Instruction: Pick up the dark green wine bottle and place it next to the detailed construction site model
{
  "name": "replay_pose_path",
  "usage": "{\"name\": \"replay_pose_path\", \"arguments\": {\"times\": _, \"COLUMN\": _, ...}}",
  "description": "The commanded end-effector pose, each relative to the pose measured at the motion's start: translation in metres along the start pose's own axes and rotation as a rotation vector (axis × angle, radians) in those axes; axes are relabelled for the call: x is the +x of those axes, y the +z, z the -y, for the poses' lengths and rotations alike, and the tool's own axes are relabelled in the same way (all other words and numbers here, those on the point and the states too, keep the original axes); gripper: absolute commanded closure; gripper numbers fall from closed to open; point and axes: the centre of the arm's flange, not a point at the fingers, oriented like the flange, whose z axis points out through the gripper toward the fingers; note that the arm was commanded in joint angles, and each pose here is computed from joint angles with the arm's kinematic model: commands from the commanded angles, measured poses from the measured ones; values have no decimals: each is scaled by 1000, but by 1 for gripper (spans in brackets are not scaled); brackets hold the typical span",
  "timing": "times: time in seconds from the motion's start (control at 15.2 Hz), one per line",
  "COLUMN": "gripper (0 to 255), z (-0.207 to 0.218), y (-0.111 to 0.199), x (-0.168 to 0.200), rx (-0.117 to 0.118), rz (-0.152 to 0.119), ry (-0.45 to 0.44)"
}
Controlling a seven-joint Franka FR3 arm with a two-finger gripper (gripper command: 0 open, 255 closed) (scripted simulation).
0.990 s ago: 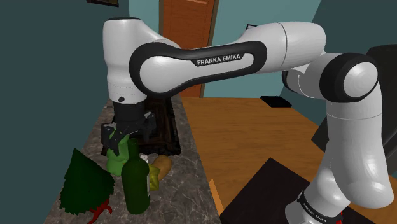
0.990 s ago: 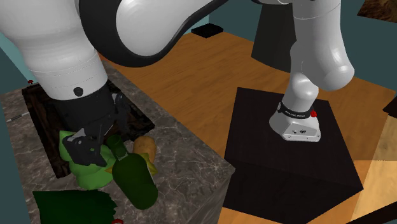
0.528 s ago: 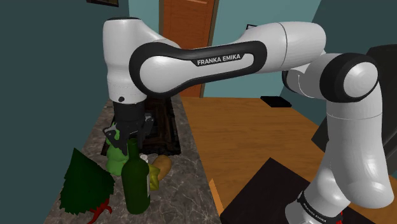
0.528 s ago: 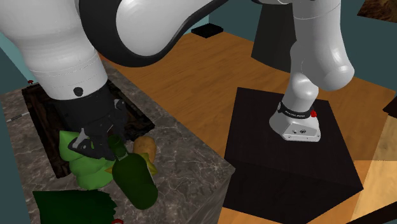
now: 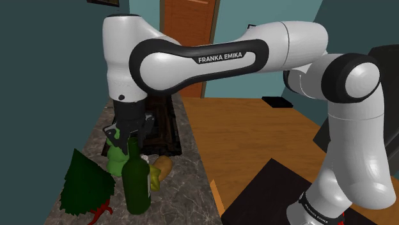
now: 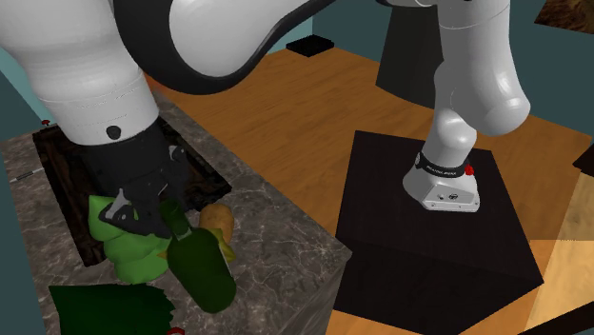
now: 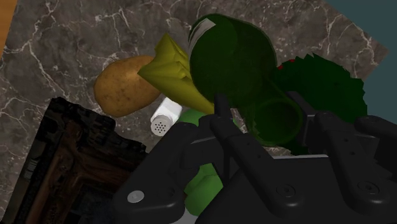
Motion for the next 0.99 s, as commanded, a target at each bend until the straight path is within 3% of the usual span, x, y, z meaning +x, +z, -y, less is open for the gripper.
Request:
{"name": "replay_pose_path", "arguments": {"times": 0.0, "gripper": 255, "z": 0, "y": -10, "x": -1, "rx": 0, "rz": 0, "ry": 0}}
{"name": "replay_pose_path", "arguments": {"times": 0.92, "gripper": 255, "z": 3, "y": -84, "x": -3, "rx": 0, "rz": 0, "ry": 0}}
